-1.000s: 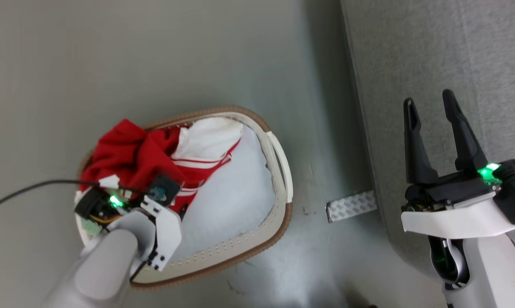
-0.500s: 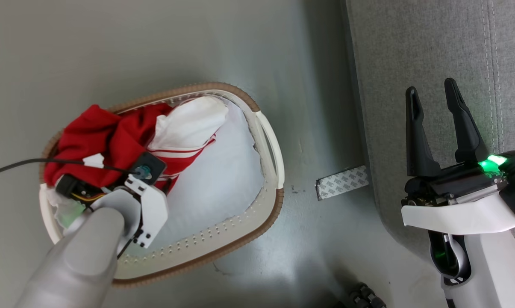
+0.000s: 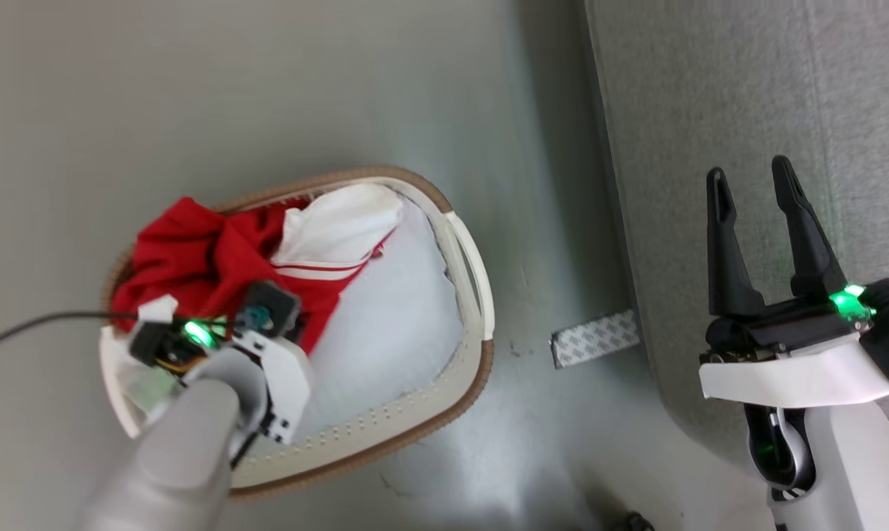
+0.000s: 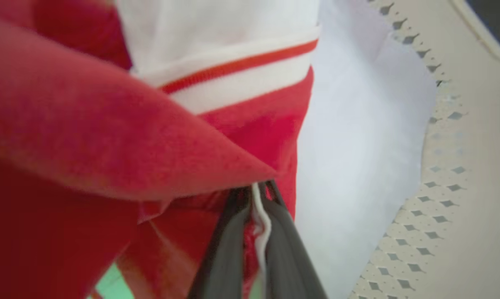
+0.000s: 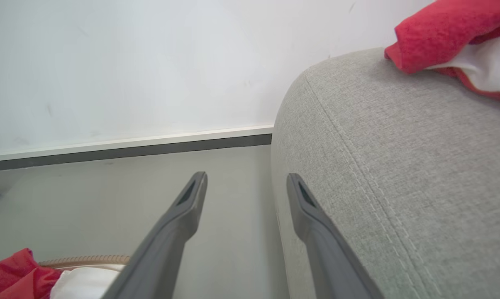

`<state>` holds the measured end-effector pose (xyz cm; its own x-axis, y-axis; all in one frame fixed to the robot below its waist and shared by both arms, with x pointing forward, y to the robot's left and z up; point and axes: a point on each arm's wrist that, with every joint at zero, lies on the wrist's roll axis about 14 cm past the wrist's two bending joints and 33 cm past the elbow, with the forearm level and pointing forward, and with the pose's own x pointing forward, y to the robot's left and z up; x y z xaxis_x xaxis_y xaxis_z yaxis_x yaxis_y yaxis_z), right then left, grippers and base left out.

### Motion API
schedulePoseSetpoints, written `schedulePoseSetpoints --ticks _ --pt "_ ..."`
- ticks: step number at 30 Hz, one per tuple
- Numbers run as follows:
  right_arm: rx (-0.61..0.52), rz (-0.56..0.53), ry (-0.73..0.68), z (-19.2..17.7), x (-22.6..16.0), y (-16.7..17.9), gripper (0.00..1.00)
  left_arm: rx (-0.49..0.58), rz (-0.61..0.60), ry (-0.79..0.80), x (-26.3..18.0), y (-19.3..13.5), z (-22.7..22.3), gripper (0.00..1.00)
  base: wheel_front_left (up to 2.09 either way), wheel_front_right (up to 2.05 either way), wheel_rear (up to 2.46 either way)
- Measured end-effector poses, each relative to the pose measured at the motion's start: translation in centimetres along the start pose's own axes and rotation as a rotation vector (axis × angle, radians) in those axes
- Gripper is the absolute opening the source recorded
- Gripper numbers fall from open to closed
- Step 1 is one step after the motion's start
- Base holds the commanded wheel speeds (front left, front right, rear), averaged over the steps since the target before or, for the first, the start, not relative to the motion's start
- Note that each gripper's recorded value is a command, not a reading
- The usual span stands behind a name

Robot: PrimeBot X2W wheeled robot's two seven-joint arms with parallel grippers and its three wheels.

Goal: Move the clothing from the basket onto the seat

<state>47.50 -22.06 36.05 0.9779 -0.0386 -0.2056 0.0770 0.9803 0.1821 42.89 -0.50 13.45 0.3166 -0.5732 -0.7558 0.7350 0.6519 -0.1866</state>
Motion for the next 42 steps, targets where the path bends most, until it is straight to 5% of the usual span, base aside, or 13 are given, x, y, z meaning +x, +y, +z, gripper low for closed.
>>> schedulePoseSetpoints --ticks 20,42 --pt "-0.028 0.008 -0.083 5.2 -7.7 1.6 1.0 -0.19 0.174 -0.503 -16.3 -3.3 13.2 0.0 0.0 0.0 0.0" --pt "-0.017 0.148 -0.249 10.1 -14.6 6.3 1.0 0.0 0.498 -1.125 -42.4 -6.3 27.0 0.0 0.0 0.0 0.0"
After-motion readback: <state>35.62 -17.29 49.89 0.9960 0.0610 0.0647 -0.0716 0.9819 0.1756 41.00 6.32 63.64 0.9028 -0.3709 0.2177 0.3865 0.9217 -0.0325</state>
